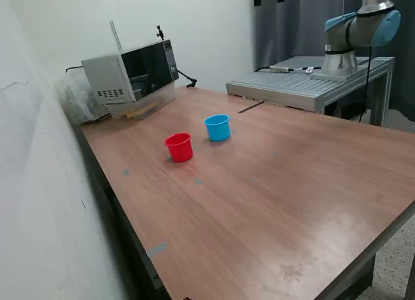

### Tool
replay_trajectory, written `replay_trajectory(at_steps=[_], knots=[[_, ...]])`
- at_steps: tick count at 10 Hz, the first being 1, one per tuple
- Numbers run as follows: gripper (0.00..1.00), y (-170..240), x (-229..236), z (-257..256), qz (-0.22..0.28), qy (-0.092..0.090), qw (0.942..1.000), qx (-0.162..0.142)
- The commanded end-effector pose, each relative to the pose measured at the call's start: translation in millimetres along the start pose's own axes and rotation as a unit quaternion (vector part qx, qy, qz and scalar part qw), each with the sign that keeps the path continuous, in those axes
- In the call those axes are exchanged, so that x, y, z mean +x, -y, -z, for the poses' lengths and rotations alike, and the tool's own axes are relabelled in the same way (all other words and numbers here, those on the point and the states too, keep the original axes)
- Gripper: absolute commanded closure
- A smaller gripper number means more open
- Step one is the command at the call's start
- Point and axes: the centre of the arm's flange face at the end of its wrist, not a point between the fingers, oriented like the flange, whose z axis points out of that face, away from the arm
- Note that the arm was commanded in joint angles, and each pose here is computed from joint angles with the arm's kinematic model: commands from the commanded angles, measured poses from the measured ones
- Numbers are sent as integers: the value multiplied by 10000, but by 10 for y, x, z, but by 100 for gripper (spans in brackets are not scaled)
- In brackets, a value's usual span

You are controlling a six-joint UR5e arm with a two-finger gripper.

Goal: Place red objects in the red bin, and blue objects in the blue bin.

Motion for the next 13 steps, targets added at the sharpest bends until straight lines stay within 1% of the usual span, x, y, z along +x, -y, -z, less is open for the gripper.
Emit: replay_trajectory(at_steps=[1,2,3,4,5,6,7,9,13], knots=[[0,617,346,223,375,11,9991,178],[0,828,329,232,392,2,9991,171],[0,1042,326,151,456,2,9986,253],[0,1351,382,53,605,39,9966,557],[0,1623,495,-91,831,126,9903,1104],[0,1791,503,-190,874,226,9812,1708],[0,1911,481,-234,892,286,9741,2058],[0,1972,462,-268,908,294,9722,2136],[0,1929,421,-268,857,286,9728,2133]])
